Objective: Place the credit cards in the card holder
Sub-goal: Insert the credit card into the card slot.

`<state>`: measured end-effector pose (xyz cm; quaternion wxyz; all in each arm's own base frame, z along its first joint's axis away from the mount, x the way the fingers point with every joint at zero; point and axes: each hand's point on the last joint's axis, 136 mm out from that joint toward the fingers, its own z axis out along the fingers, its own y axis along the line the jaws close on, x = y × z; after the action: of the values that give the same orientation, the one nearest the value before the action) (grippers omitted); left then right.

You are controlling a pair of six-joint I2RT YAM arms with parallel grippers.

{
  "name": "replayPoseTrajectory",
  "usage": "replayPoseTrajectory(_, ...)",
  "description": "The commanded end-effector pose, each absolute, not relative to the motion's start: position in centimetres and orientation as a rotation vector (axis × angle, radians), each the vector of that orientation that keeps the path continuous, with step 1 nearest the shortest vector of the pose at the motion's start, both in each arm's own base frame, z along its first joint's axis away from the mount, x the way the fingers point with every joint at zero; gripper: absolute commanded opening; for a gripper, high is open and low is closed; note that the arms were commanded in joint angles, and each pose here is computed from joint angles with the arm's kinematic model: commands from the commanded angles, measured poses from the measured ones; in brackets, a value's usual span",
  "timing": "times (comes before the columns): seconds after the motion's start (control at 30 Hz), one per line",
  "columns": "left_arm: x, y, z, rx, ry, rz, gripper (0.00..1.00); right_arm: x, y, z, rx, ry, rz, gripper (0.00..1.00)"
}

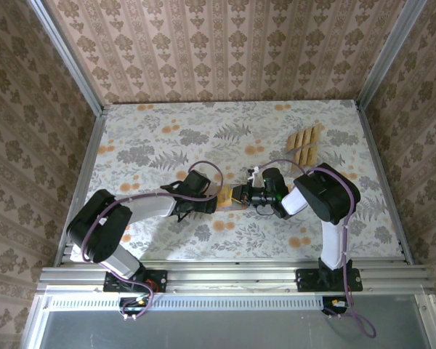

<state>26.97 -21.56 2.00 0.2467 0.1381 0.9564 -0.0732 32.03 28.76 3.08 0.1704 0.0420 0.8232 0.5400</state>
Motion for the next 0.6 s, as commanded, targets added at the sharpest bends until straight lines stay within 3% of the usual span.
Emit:
replayPoseTrajectory(0.0, 25.6, -20.1, 0.2, 0.373, 2.675, -0.143, 1.0, 31.2, 28.1, 0.1, 0.208, 2.444, 1.452, 0.0)
replayPoseTrajectory(0.27, 25.6, -20.1, 0.2, 0.366, 2.675, -0.15, 1.0, 31.1, 28.0, -0.1, 0.219, 2.455, 1.443, 0.03)
replayPoseTrajectory(0.57, 25.6, -20.2, 0.2, 0.358, 2.672, -0.158, 1.0, 31.2, 27.7, 1.2, 0.206, 2.455, 1.412, 0.41)
